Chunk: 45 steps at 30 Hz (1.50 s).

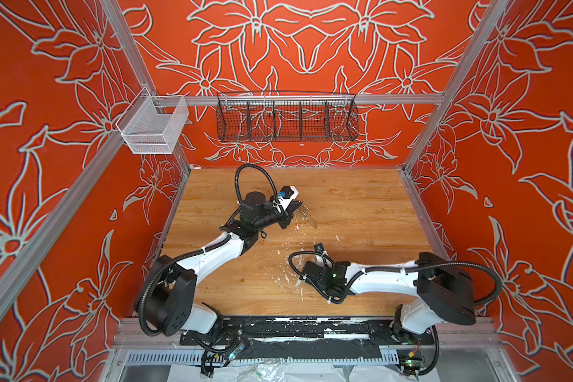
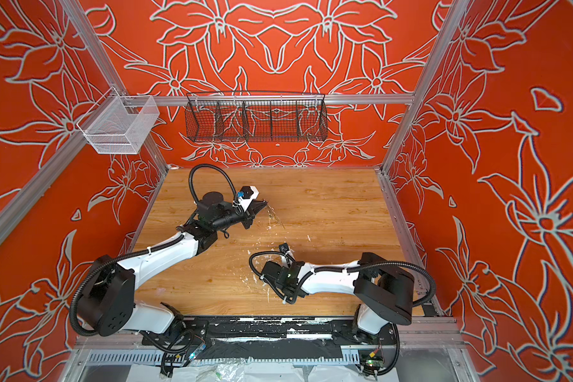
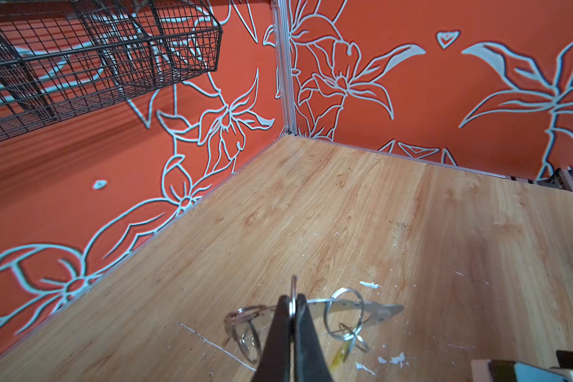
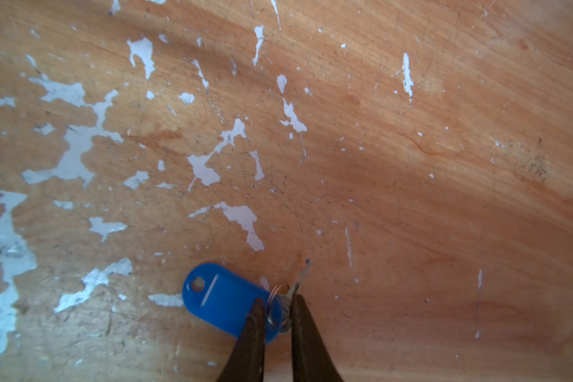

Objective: Put the keys on the keyring
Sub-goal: 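Close the right gripper on the blue-tagged key's ring while the left holds the plate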

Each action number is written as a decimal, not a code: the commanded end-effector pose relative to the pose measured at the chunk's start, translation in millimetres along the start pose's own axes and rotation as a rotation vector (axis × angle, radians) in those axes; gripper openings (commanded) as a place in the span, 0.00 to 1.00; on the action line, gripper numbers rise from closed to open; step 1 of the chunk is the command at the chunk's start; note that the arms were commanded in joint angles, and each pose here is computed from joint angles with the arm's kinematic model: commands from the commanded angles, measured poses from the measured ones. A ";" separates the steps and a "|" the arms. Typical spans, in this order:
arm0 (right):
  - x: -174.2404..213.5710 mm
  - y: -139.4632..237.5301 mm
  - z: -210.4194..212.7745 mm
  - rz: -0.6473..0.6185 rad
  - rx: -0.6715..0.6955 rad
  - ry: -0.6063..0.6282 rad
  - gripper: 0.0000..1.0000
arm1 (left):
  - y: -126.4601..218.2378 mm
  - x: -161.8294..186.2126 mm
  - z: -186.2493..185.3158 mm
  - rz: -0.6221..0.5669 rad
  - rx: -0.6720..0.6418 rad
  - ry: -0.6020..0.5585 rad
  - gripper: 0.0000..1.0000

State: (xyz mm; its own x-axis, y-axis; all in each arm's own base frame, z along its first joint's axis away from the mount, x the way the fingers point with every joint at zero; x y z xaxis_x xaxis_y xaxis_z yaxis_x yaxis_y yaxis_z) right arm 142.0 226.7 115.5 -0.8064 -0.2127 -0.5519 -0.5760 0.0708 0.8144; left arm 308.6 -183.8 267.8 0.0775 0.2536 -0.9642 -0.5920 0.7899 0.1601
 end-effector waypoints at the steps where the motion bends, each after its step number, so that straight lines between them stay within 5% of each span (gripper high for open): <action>1: -2.6 1.8 3.6 -0.007 0.023 -0.013 0.19 | 1.5 -13.1 0.7 -0.049 -0.003 -0.035 0.00; 29: 3.4 -0.5 -9.3 -0.030 0.092 -0.086 0.08 | 1.7 -13.0 0.4 -0.048 0.004 -0.034 0.00; 31: 3.5 1.1 -11.5 -0.042 0.082 -0.096 0.00 | 1.5 -13.3 0.5 -0.048 0.004 -0.033 0.00; 45: -11.1 23.6 -15.7 -0.181 -0.113 -0.105 0.00 | 0.0 -12.4 0.8 -0.047 0.007 -0.030 0.00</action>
State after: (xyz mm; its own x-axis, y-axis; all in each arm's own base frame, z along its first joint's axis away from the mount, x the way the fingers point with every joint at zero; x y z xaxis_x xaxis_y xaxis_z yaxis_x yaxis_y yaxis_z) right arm 140.0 214.9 131.7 -0.7603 -0.1100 -0.6402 -0.6451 0.0127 0.7640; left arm 308.5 -183.8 267.7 0.0769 0.2538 -0.9642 -0.5916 0.7901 0.1608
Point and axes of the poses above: each gripper's point midway between its finger pads, its own y axis back along the fingers, its own z axis along the line the jaws close on, x = y × z, the point moved 10 cm from there along y, back along the fingers, and after that the axes turned 5 degrees about -y, right-handed, at the moved point
